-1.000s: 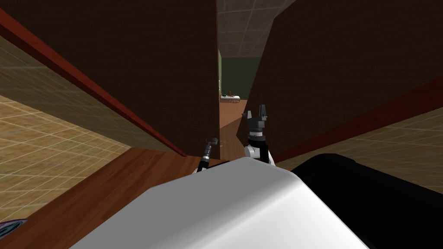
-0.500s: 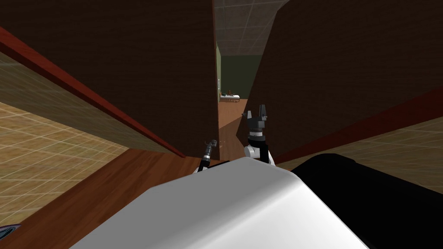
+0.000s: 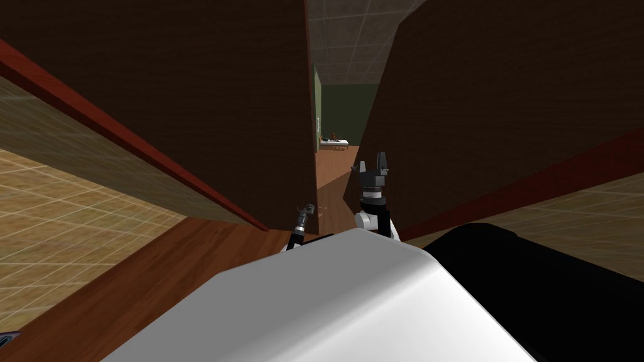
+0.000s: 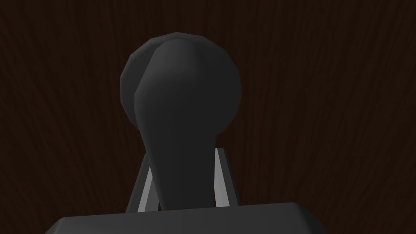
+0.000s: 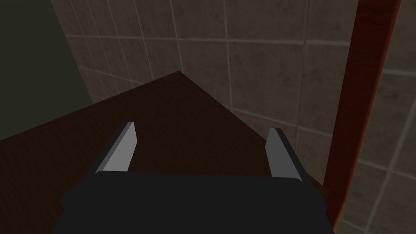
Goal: Push the door open
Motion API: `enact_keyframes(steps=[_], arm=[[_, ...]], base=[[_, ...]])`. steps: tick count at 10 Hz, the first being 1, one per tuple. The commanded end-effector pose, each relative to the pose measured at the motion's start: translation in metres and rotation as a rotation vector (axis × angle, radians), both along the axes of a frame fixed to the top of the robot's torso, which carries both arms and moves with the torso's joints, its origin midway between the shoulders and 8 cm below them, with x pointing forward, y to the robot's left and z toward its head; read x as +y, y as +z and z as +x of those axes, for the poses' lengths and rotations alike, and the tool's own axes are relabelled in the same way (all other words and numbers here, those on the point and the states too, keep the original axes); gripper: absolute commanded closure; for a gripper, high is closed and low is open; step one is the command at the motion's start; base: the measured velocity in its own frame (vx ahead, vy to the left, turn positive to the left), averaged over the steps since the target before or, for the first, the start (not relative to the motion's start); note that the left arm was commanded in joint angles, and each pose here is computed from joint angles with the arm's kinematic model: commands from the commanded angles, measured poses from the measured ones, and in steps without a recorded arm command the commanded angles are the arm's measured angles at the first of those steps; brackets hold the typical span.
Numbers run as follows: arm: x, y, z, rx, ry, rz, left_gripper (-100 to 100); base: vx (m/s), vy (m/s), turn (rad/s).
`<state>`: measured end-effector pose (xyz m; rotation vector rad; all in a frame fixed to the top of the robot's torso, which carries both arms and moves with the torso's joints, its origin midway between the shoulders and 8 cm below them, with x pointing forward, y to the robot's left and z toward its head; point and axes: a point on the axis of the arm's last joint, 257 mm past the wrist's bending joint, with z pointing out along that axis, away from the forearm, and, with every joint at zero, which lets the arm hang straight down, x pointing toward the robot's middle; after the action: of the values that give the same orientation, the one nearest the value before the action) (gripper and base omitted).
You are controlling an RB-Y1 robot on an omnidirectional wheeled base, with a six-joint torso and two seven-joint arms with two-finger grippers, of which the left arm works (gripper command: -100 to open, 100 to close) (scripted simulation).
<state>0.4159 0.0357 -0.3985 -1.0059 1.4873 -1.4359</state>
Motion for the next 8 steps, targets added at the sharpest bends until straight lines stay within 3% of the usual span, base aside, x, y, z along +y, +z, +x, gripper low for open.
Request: enact_keyframes(steps=[1, 4, 6, 7, 8], arm=[[0.011, 0.004, 0.008, -0.016, 0.019, 0.006, 100], [0.034, 0.002, 0.015, -0.016, 0.057, 0.020, 100], [0.034, 0.002, 0.015, -0.016, 0.057, 0.020, 100], [0.049, 0.001, 0.020, -0.016, 0.084, 0.027, 100], [0.054, 0.001, 0.022, -0.016, 0.094, 0.029, 100]], base=[[0.136, -0.097, 0.043], [0.150, -0.109, 0.034], [0.086, -0.057, 0.026], [0.094, -0.064, 0.059], [0.114, -0.113, 0.097]])
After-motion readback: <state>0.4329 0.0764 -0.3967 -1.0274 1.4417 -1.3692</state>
